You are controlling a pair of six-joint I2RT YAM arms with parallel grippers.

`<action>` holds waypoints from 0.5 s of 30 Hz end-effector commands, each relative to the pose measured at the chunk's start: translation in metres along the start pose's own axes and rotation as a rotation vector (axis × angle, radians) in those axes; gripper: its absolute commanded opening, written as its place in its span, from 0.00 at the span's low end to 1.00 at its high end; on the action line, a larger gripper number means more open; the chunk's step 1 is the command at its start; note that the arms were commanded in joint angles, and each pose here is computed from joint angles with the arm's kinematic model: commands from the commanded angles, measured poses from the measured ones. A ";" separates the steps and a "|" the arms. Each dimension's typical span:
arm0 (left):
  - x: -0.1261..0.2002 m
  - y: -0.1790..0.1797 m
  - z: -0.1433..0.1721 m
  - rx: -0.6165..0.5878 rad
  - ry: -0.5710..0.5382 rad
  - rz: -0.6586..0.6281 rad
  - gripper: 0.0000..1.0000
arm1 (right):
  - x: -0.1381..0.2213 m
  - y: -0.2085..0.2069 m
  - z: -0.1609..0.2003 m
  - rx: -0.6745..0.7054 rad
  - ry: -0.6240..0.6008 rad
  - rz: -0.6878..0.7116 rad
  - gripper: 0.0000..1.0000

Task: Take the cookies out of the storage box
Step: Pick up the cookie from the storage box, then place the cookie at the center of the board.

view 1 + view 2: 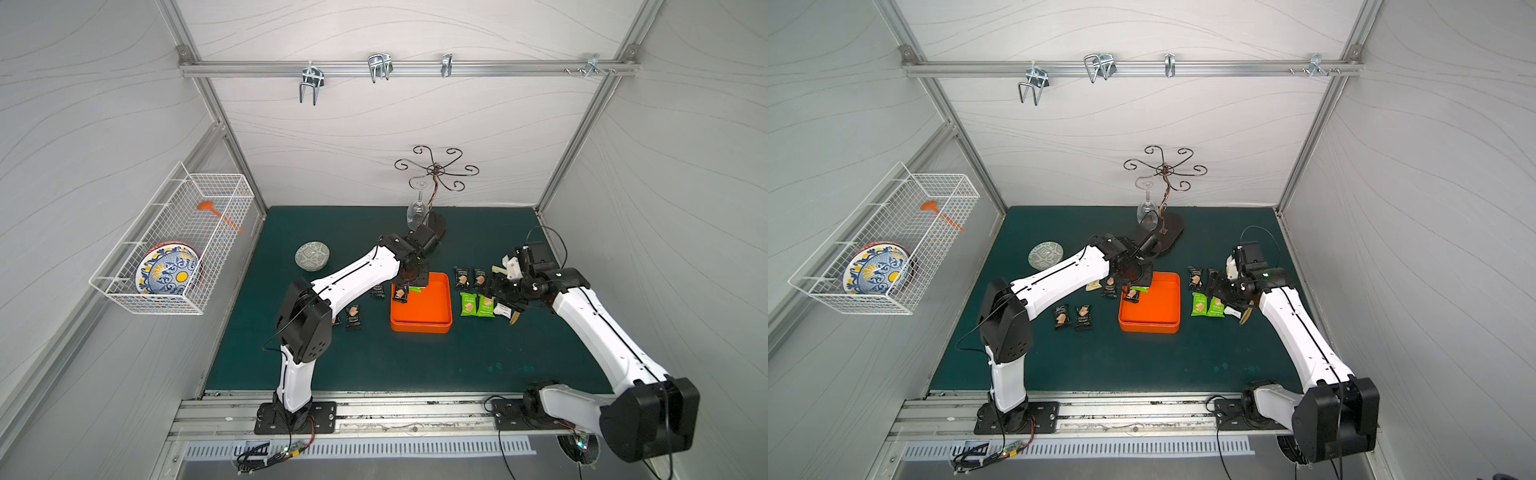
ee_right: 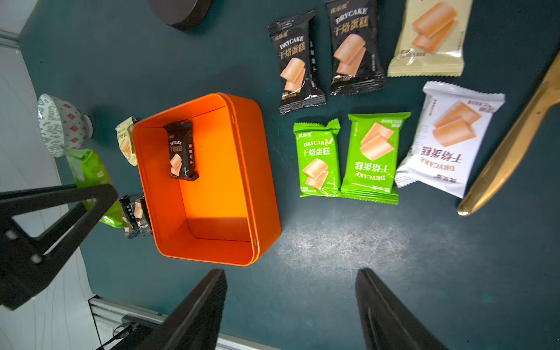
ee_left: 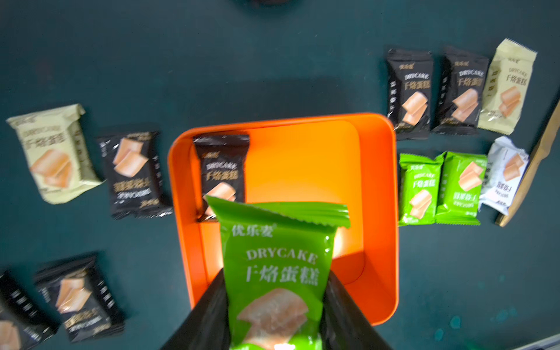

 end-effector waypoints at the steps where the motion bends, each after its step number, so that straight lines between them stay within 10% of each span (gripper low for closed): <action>1: 0.006 0.027 -0.009 0.028 -0.032 -0.029 0.47 | -0.010 0.009 -0.003 0.004 0.007 -0.001 0.73; 15: 0.003 0.151 -0.023 0.182 -0.042 -0.118 0.47 | -0.045 0.036 -0.017 0.073 0.087 -0.003 0.72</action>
Point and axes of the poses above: each gripper's point midway between its finger pads, its own x axis back along the fingers, its own y axis along the line the jaws close on, z = x × y, the point moved 5 cm from there along x, back along the fingers, and after that the axes turned 11 degrees about x, right-handed, at the moved point
